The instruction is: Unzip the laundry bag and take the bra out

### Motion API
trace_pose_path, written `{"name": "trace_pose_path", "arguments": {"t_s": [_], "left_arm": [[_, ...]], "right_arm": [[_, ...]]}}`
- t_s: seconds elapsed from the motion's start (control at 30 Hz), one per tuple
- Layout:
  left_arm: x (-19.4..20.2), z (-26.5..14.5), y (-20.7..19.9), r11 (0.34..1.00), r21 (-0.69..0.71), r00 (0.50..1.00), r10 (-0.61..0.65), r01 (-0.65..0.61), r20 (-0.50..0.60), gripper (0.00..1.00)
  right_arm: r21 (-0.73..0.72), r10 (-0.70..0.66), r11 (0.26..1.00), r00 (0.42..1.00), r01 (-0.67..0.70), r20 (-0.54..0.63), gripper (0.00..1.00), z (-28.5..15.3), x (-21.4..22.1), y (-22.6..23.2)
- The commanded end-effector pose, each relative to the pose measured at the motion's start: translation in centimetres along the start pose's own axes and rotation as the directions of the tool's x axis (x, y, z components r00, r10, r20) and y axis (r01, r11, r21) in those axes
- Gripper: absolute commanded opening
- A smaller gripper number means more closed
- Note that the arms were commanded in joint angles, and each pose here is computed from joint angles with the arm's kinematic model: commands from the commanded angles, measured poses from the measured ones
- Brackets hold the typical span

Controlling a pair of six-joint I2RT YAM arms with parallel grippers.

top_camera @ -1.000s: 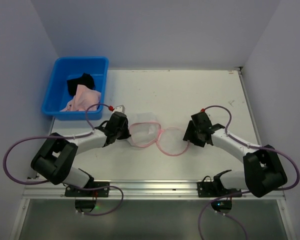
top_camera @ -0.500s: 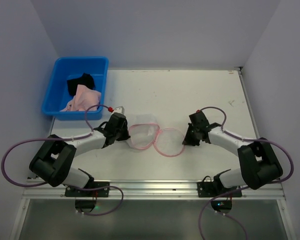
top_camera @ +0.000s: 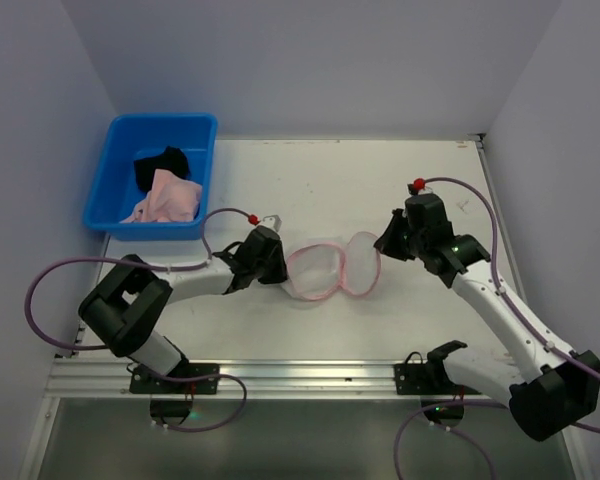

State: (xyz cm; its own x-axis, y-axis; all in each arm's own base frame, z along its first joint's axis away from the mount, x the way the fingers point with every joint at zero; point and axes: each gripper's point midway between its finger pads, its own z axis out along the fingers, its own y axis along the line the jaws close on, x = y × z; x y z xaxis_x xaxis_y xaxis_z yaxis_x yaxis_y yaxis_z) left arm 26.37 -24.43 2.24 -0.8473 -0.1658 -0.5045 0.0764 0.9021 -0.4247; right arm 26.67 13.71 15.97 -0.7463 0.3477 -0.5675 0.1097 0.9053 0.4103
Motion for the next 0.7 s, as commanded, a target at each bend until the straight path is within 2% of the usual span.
{"name": "trace_pose_path", "arguments": {"t_s": [0.0,0.17,0.27,0.43,0.67], "left_arm": [[-0.7,0.5,-5.6,0.991,0.133,1.0,-0.011,0.011,0.006,0.0],[0.6,1.3,-10.6,0.974,0.226,1.0,0.021,-0.016,-0.021,0.0],[1.4,1.9,-12.3,0.966,0.258,0.999,0.032,-0.02,-0.041,0.0],[3.0,2.9,-12.9,0.959,0.283,0.997,0.02,0.001,-0.073,0.0],[4.3,3.1,-12.6,0.945,0.326,0.996,-0.002,0.029,-0.085,0.0]], "right_arm": [[-0.097,-0.067,0.993,0.997,0.063,-0.036,0.0,-2.1,-0.2,2.1],[-0.154,-0.07,0.986,0.995,0.058,-0.074,0.0,-1.8,-0.1,4.3],[-0.186,-0.073,0.981,0.991,0.052,-0.108,0.0,-0.7,0.5,5.6],[-0.198,-0.075,0.979,0.981,0.039,-0.18,0.0,2.6,2.6,6.7],[-0.24,-0.005,0.97,0.977,-0.047,-0.212,0.0,8.3,5.1,7.5]]}}
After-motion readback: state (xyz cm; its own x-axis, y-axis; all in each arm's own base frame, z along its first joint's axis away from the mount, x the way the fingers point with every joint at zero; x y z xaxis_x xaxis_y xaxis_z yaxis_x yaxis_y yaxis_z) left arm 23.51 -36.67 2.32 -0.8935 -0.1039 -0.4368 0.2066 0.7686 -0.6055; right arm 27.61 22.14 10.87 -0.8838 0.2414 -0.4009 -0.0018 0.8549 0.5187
